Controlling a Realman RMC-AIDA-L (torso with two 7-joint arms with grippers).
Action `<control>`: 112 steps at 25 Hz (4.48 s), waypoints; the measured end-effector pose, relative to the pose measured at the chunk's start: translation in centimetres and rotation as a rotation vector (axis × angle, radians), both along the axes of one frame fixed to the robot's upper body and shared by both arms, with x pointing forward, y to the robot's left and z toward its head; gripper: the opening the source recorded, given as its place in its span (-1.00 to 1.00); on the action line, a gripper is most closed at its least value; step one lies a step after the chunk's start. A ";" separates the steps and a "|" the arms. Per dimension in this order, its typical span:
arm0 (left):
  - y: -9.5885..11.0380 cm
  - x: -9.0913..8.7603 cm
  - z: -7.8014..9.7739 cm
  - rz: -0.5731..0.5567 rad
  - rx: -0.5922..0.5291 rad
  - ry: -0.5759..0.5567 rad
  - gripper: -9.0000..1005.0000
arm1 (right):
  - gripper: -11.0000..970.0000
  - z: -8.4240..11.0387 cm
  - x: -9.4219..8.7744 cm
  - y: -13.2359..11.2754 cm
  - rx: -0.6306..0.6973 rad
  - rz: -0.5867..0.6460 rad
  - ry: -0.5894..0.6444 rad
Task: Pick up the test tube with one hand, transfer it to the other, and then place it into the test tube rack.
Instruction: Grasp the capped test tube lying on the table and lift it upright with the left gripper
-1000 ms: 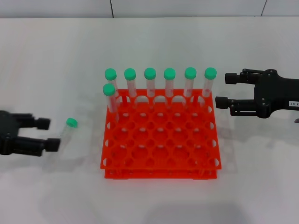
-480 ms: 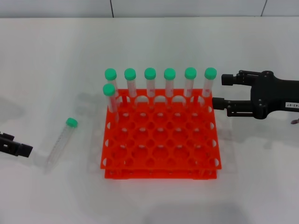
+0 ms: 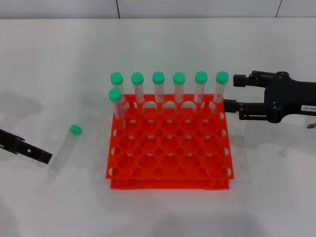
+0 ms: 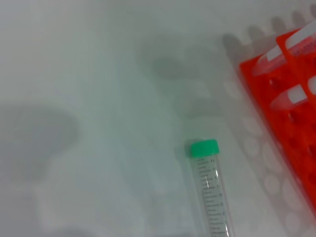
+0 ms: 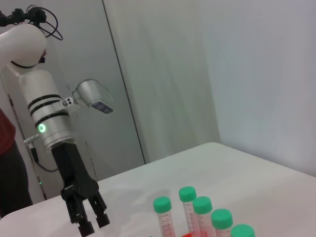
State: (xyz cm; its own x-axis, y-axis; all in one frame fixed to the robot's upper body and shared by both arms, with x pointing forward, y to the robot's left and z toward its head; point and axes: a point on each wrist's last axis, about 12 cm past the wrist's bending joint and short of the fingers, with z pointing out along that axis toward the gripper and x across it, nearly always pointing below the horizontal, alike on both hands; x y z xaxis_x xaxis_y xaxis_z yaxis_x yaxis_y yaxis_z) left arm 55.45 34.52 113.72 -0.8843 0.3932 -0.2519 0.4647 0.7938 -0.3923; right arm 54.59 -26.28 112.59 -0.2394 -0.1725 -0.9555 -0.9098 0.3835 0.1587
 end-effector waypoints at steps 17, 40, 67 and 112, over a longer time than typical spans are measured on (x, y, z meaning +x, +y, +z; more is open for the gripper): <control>-2.7 0.6 -0.8 -0.076 0.006 0.054 0.70 | 0.59 0.0 0.1 -0.1 0.001 -0.007 -0.002; -3.1 0.7 -1.8 -0.103 0.062 0.083 0.44 | 0.59 -0.1 0.1 -0.1 0.004 -0.009 0.003; -3.8 1.4 -2.0 -0.118 0.101 0.071 -0.02 | 0.59 -0.2 0.2 -0.2 -0.004 -0.019 -0.008; -4.3 2.0 -2.4 -0.125 0.142 0.065 -0.55 | 0.59 0.1 0.5 0.0 -0.004 -0.021 -0.017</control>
